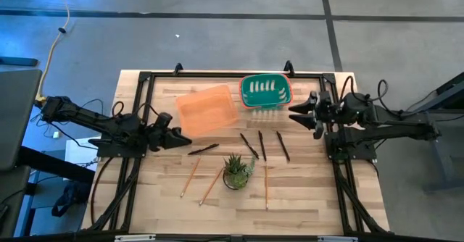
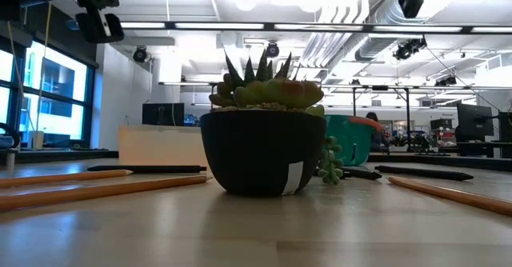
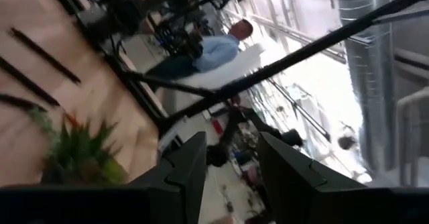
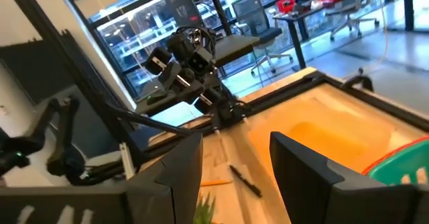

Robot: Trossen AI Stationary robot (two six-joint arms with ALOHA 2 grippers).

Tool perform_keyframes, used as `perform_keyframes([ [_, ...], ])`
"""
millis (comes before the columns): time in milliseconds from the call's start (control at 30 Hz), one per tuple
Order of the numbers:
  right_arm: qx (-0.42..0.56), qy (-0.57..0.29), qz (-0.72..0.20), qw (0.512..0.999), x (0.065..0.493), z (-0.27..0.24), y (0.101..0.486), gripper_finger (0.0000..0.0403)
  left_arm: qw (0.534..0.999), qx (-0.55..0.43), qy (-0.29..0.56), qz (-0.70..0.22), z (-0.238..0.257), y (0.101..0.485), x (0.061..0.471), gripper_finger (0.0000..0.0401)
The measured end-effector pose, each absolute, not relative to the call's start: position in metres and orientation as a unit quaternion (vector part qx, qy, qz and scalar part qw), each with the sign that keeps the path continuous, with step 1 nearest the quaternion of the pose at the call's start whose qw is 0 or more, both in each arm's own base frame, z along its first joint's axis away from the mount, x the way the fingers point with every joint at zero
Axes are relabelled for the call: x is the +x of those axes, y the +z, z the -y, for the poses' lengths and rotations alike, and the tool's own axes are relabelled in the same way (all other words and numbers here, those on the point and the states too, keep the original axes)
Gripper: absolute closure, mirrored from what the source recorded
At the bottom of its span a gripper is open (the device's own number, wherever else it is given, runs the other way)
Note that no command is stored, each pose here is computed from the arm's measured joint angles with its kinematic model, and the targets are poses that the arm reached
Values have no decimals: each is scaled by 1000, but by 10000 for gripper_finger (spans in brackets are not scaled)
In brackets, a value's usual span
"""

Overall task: Sort pens & pencils
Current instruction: Put the orange pencil into the orange bin

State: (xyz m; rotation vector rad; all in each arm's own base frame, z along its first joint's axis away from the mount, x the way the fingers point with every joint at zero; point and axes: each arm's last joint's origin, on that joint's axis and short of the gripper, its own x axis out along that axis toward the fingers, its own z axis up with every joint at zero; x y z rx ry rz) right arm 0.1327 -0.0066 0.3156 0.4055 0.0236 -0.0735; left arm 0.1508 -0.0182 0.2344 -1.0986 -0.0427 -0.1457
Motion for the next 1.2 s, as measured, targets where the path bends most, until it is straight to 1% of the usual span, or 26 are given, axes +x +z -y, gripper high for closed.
perform_keyframes([
  [100, 214, -32, -22, 976, 133, 6, 314, 238, 830, -550, -94, -10, 22, 232, 152, 279],
  [200, 223, -33, -27, 974, 133, 6, 313, 238, 821, -560, -104, -31, 28, 229, 153, 279],
  [333, 223, -29, -35, 974, 136, 6, 311, 238, 816, -567, -93, -58, 36, 223, 156, 279],
  [500, 222, -31, -46, 973, 141, 6, 309, 238, 821, -551, -24, -146, 46, 227, 164, 279],
  [600, 218, -32, -51, 974, 143, 6, 307, 238, 825, -528, 19, -200, 49, 238, 169, 279],
  [767, 208, -41, -52, 976, 144, 7, 306, 238, 823, -501, 84, -253, 51, 260, 179, 279],
  [900, 200, -45, -53, 977, 145, 7, 306, 238, 793, -504, 142, -312, 55, 259, 191, 279],
  [1033, 195, -45, -53, 978, 144, 7, 306, 238, 753, -516, 176, -368, 66, 247, 210, 279],
  [1200, 188, -44, -53, 980, 144, 7, 306, 238, 714, -517, 212, -422, 79, 235, 236, 279],
])
